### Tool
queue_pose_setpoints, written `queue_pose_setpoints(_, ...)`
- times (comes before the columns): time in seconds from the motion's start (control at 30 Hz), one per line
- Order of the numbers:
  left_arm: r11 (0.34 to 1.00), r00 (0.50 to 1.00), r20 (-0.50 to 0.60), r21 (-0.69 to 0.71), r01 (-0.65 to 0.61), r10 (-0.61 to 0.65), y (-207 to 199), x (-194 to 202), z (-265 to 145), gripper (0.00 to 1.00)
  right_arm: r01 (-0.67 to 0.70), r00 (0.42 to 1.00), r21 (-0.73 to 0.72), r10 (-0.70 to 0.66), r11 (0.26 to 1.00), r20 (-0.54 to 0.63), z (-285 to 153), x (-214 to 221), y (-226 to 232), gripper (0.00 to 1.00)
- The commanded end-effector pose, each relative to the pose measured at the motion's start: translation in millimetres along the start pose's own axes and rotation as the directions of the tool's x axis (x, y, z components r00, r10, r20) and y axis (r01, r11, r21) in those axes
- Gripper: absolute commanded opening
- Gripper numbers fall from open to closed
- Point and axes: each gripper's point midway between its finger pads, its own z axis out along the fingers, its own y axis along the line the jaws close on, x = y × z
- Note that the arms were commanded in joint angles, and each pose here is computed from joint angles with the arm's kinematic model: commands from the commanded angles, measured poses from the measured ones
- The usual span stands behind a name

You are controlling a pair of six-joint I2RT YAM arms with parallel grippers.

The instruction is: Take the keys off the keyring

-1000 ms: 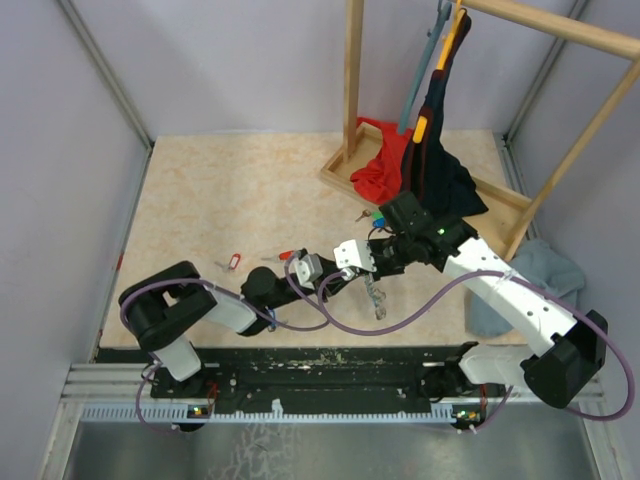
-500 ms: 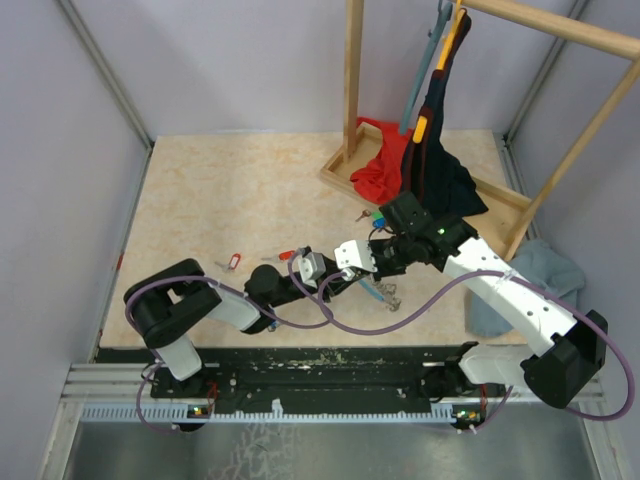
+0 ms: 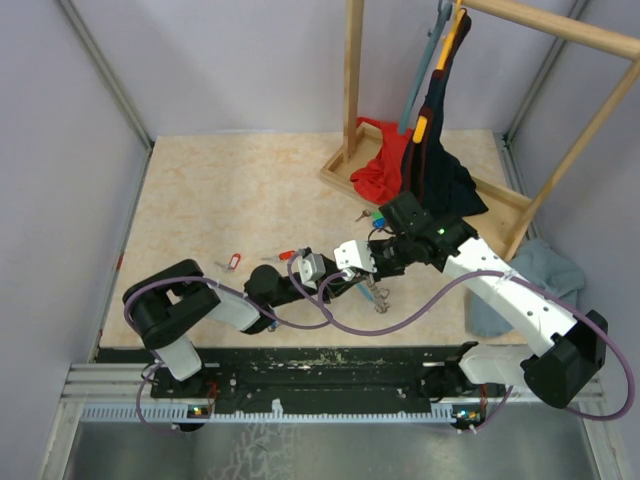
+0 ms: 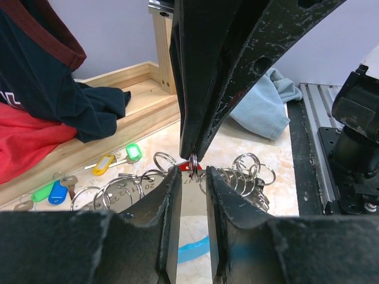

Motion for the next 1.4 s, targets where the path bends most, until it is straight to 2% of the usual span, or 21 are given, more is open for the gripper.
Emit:
queue_pose_setpoints(0.0,0.994,0.955,0.282,0.028,-0.101,0.089,-8,-76,6,0.28,0.050,0.996,0.054,-0.054,0.997,0.072,-9,-23,-15,0.00)
queue_pose_setpoints(0.6,0.993,0.958,0.274,0.054,-0.108,0.089,-12,-70,9,0.21,0.049,0.995,0.045,-0.053,0.998,0.087,-7,-25,-13,0.00)
queue_pose_setpoints(0.7,0.992,0.957,0.274,0.062,-0.110,0.089,-13,-70,10,0.16,0.049,0.995,0.042,-0.053,0.998,0.087,-7,-25,-13,0.00)
queue_pose_setpoints(0.8,0.991,0.957,0.275,0.072,-0.117,0.093,-14,-70,10,0.01,0.051,0.994,0.042,-0.055,0.998,0.089,-7,-25,-13,0.00)
queue_pose_setpoints(0.97,0.990,0.957,0.273,0.068,-0.120,0.097,-14,-70,8,0.00,0.050,0.994,0.050,-0.055,0.998,0.098,-9,-28,-13,0.00)
queue_pose_setpoints(1.0,0.991,0.956,0.275,0.056,-0.119,0.099,-12,-72,6,0.00,0.045,0.993,0.054,-0.050,0.998,0.104,-9,-29,-13,0.02)
queue_pose_setpoints(1.07,0.992,0.955,0.279,0.034,-0.119,0.105,-10,-75,3,0.00,0.035,0.992,0.064,-0.042,0.997,0.119,-11,-31,-14,0.18)
queue_pose_setpoints(1.17,0.992,0.950,0.289,0.009,-0.129,0.121,-7,-82,-3,0.00,0.006,0.987,0.074,-0.018,0.997,0.159,-18,-33,-17,0.33)
queue_pose_setpoints(1.27,0.991,0.945,0.299,-0.004,-0.137,0.132,-8,-89,-9,0.00,-0.038,0.971,0.076,0.019,0.996,0.237,-31,-37,-20,0.44)
queue_pose_setpoints(1.37,0.990,0.939,0.315,-0.019,-0.137,0.136,-8,-98,-14,0.00,-0.073,0.947,0.060,0.050,0.995,0.318,-40,-41,-19,0.49)
